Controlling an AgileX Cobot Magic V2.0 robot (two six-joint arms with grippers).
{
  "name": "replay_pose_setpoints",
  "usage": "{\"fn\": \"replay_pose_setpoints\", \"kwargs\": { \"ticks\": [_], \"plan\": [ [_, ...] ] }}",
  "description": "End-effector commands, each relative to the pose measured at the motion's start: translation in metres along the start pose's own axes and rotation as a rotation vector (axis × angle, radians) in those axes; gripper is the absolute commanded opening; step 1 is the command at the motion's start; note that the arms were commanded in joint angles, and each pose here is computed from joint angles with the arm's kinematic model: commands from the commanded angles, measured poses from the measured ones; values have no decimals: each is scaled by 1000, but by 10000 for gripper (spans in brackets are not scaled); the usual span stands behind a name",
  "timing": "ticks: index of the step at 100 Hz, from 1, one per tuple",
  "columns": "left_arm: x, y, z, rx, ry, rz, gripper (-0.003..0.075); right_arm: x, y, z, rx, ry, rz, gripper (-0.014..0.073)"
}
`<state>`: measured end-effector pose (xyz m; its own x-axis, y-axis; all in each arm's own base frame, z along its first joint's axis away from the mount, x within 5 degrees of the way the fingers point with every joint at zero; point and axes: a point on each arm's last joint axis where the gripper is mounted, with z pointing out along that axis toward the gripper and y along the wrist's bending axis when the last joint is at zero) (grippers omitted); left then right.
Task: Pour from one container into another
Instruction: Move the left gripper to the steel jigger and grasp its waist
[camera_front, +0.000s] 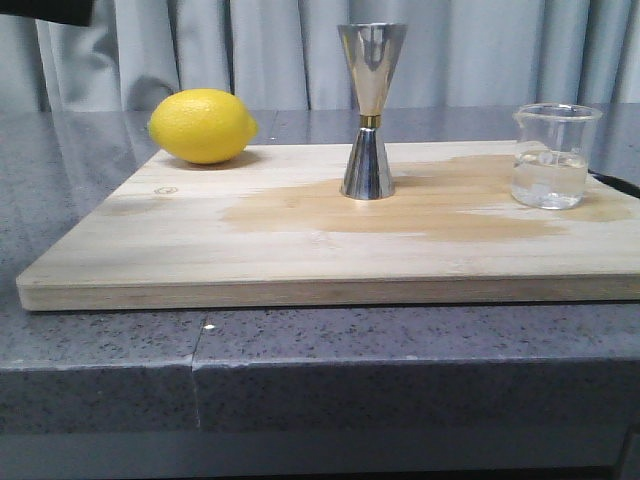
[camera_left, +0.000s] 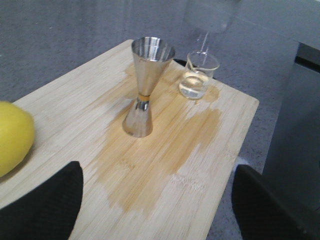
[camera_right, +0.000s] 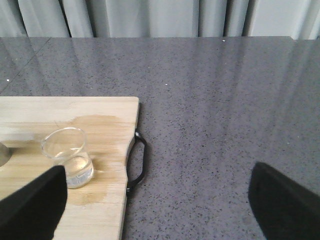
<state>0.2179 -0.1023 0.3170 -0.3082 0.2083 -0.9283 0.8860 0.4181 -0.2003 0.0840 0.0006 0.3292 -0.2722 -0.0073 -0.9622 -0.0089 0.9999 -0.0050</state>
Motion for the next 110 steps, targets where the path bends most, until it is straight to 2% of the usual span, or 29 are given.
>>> {"fn": "replay_pose_setpoints", "kwargs": {
  "ticks": [1,12,27,42,79,110],
  "plan": [
    [-15,-1,16,69,-121,53,565,-16,-1,-2,7,-92,-7,666],
    [-7,4,42,121,-142,101,565,-16,-1,-2,7,-92,-7,666],
    [-1,15,70,134,-235,33,565,-16,-1,-2,7,-92,-7,666],
    [2,21,96,174,-207,59,565,-16,-1,-2,7,-92,-7,666],
    [-12,40,160,263,-205,94,565,-15,-1,-1,7,-86,-7,666],
    [-17,38,183,298,-208,117,564,-15,-1,-1,7,-84,-7,666]
  ]
}}
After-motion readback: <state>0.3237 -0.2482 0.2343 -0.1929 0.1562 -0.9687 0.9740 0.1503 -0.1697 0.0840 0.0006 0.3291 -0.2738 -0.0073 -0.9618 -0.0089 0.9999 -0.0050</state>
